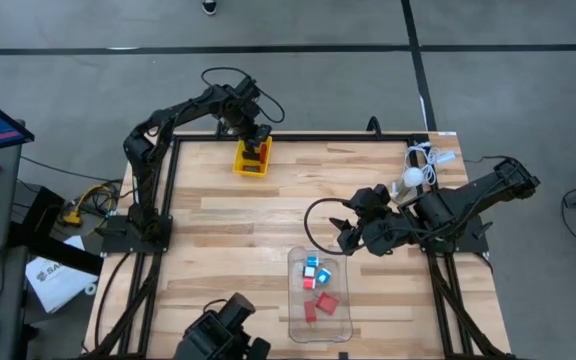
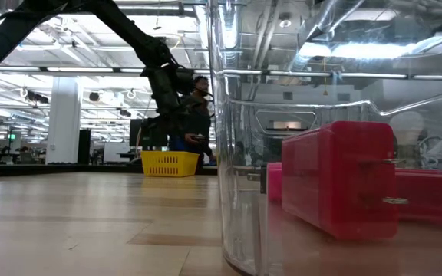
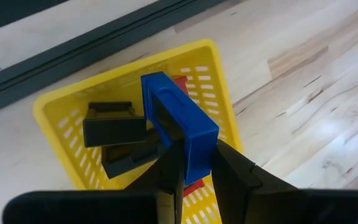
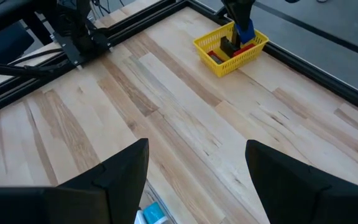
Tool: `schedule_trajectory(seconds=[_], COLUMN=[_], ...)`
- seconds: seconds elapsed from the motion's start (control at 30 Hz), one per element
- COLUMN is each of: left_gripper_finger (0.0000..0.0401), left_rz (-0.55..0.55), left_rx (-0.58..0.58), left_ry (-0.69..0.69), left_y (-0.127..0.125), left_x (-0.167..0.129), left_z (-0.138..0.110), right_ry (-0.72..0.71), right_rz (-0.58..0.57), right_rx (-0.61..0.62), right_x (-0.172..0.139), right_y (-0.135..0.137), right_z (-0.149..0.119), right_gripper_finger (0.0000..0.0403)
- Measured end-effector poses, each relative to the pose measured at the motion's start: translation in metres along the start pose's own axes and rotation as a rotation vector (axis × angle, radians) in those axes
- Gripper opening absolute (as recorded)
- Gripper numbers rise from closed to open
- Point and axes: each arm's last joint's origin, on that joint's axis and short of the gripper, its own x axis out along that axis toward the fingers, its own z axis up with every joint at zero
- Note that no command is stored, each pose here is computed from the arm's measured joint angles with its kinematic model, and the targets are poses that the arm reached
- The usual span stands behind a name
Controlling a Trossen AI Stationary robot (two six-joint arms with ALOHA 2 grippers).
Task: Pick & Place Office items
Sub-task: Put the blue digital clock into the yellow bin, then return to Home Position
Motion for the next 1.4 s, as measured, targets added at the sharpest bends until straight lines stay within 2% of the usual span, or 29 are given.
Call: schedule_trajectory(seconds=[0.47,0.7,0.97,1.1,1.23,1.4], left_gripper_finger=[0.0051,0.0114,0.0082,0.0064,0.0056,0.0059], left_rz=[0.005,0.004,-0.005,-0.052,-0.134,-0.165], left_rx=[-0.005,0.001,0.021,0.089,0.209,0.421], left_ry=[0.015,0.016,-0.007,-0.035,-0.069,-0.080], left_y=[0.001,-0.002,-0.004,-0.011,-0.027,-0.056], left_x=[0.000,0.001,0.001,-0.004,-0.027,-0.066], left_z=[-0.002,-0.002,0.000,-0.001,-0.008,-0.043], right_ry=[0.002,0.005,0.006,0.010,0.011,0.017], right_rz=[-0.002,-0.006,-0.013,-0.022,-0.025,-0.028], right_rx=[-0.003,-0.008,-0.011,-0.014,-0.017,-0.037], right_x=[0.000,0.000,0.000,0.000,0.000,-0.002], right_y=[0.000,-0.001,-0.001,-0.002,-0.003,-0.002], right_z=[0.000,-0.001,-0.001,-0.002,-0.002,-0.005], right_gripper_finger=[0.0260,0.0260,0.0260,0.0260,0.0260,0.0260])
